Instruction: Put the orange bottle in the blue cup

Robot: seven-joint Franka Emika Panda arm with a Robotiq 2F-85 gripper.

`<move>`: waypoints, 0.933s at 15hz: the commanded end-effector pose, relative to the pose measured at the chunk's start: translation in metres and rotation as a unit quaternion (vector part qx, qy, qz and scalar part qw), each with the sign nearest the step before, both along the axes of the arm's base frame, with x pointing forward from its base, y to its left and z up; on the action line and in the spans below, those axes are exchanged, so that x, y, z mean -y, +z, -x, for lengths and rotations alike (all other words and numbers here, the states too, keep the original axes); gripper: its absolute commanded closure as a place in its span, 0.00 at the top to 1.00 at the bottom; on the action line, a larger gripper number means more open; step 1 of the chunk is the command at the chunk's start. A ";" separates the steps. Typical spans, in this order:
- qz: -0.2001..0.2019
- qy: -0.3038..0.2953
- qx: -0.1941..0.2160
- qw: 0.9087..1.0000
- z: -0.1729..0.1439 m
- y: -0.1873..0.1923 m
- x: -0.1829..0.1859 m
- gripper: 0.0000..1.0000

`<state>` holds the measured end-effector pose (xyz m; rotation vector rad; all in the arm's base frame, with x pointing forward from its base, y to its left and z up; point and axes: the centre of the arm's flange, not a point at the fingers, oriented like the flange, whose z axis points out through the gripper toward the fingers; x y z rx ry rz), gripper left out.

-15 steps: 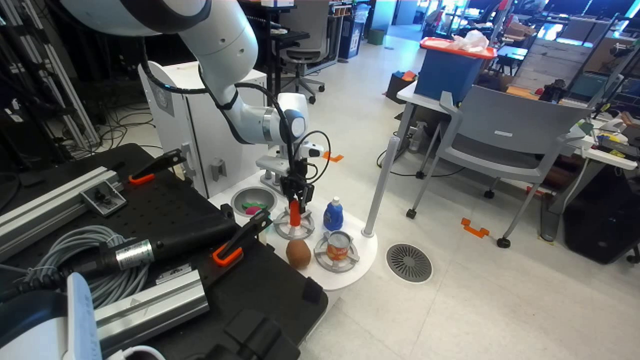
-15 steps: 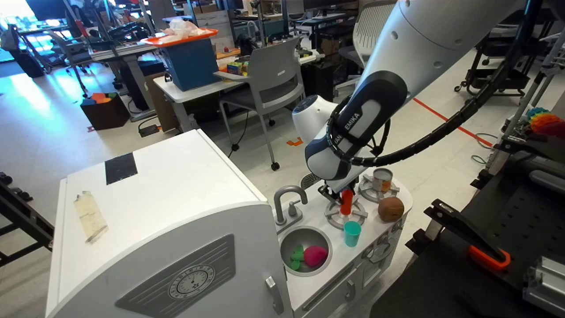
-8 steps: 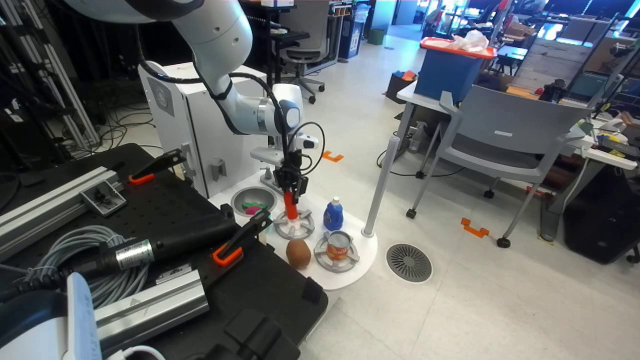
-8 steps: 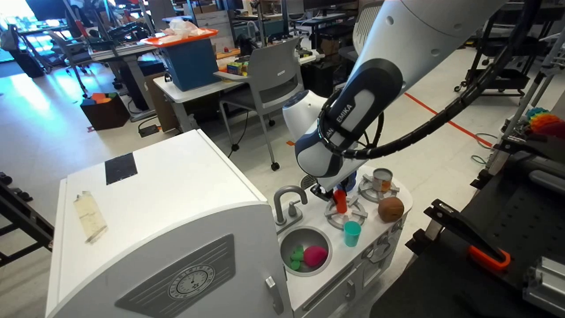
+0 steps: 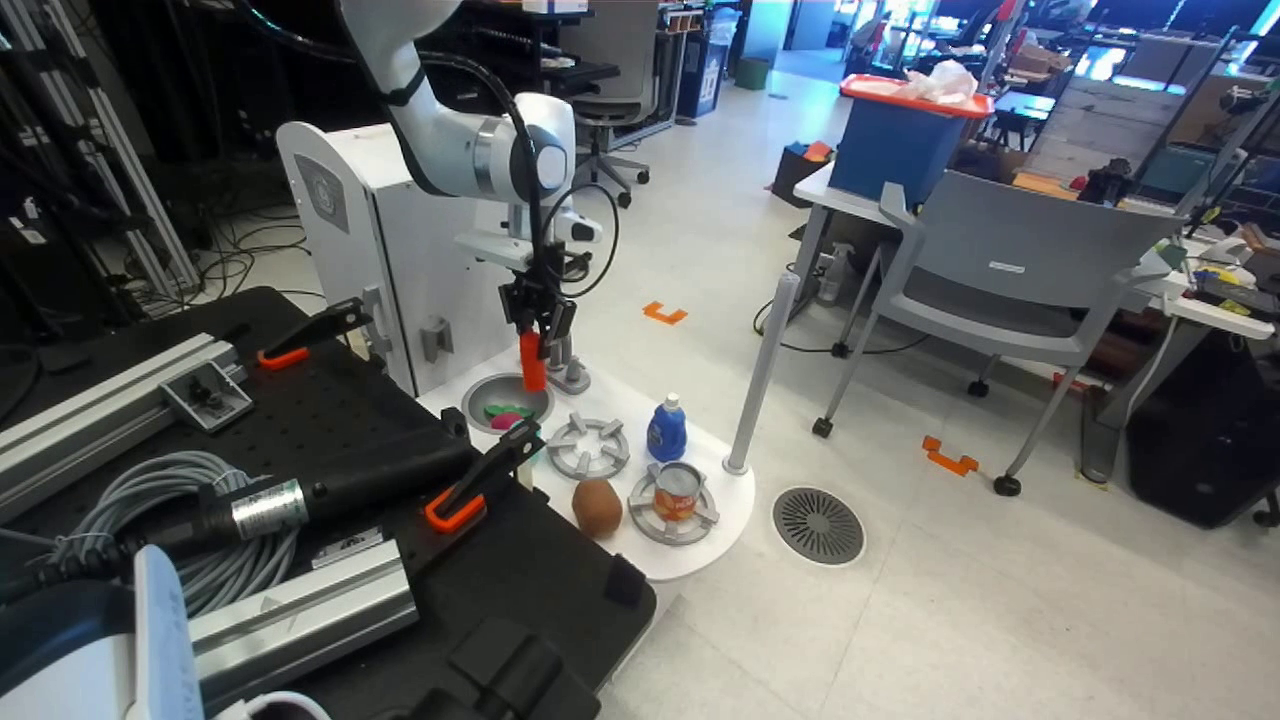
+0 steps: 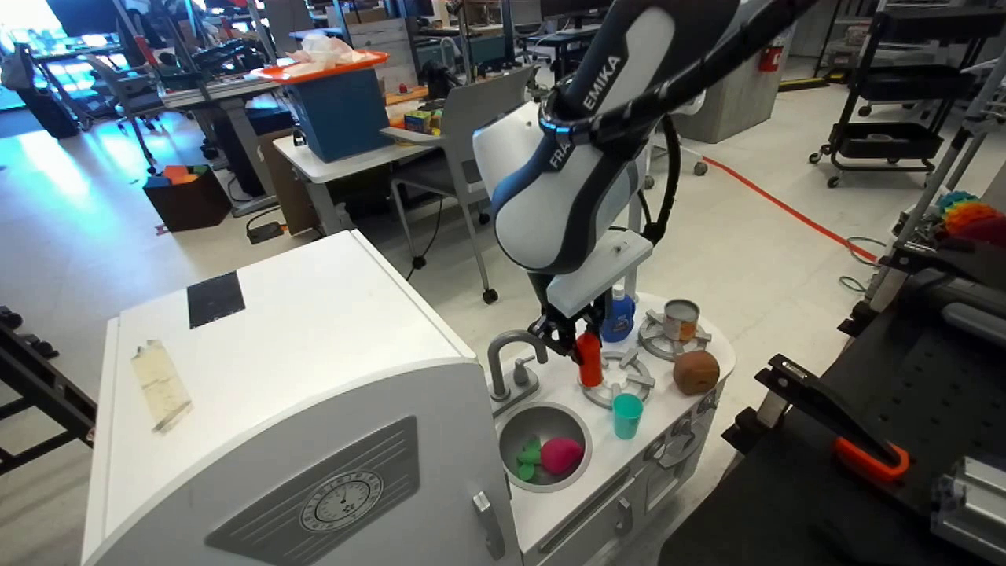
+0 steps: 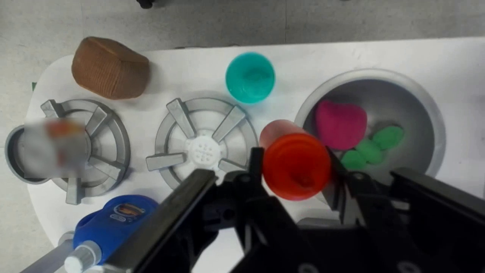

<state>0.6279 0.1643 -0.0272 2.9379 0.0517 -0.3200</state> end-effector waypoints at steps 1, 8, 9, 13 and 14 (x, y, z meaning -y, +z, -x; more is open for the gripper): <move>0.002 -0.003 -0.032 0.999 0.025 0.011 0.015 0.13; 0.017 -0.033 -0.071 0.997 0.034 -0.016 0.062 0.13; 0.015 -0.033 -0.076 0.996 0.035 -0.018 0.065 0.13; 0.005 -0.023 -0.074 0.997 0.033 -0.022 0.061 0.13; 0.003 -0.020 -0.074 0.997 0.033 -0.023 0.058 0.13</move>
